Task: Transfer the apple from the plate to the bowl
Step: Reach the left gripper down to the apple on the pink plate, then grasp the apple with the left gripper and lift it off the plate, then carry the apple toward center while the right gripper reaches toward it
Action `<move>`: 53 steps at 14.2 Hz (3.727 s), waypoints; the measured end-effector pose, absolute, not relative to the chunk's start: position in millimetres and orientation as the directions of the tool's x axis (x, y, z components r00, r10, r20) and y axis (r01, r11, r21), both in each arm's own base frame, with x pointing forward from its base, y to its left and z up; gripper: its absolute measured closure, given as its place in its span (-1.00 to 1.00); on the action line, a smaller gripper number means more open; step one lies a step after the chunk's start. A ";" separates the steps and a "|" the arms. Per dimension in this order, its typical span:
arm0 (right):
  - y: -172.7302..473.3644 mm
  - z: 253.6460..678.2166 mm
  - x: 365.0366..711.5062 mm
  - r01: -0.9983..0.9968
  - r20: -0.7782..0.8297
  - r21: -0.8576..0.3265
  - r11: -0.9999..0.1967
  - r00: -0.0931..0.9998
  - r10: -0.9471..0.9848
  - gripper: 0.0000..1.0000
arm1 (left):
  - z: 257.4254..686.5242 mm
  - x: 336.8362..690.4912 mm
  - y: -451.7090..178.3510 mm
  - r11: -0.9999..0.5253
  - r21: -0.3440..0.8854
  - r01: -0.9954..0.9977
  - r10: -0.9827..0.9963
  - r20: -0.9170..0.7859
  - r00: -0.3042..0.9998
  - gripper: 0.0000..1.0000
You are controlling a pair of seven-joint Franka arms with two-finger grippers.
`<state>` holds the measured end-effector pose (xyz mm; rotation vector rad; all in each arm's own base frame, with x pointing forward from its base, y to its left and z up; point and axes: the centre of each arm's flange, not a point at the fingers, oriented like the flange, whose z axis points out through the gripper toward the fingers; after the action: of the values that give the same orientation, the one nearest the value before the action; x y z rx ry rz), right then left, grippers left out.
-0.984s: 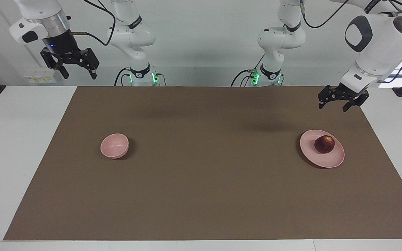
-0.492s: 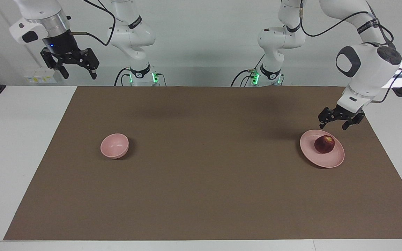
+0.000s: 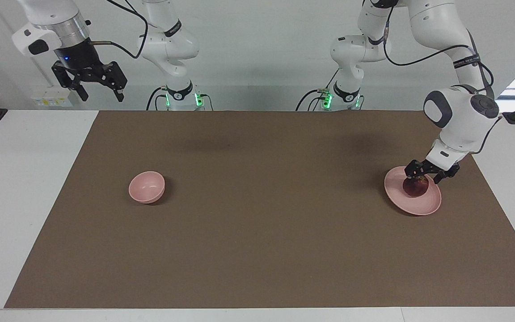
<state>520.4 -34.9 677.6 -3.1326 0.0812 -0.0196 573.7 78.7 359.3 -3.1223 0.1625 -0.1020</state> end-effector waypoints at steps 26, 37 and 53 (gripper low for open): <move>-30.2 664.8 523.7 -0.076 0.004 -0.040 -0.996 0.997 -0.076 -1.00 | 476.2 517.9 -146.8 -0.931 0.358 -0.072 -0.071 0.016 0.997 -0.35; 67.8 613.5 559.9 -0.613 -0.184 -0.319 -0.723 0.789 -0.587 -1.00 | 505.1 511.8 -234.6 -0.640 0.759 0.118 0.184 0.003 0.983 -0.35; 213.0 556.6 579.0 -0.880 -0.553 -0.267 -0.392 0.473 -0.686 -1.00 | 523.9 478.5 -312.4 -0.465 0.869 0.171 0.467 0.077 0.881 -0.35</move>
<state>579.0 213.0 556.6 -2.1954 1.2952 0.4859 478.5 -312.4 523.9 -3.9825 -0.8952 -0.7268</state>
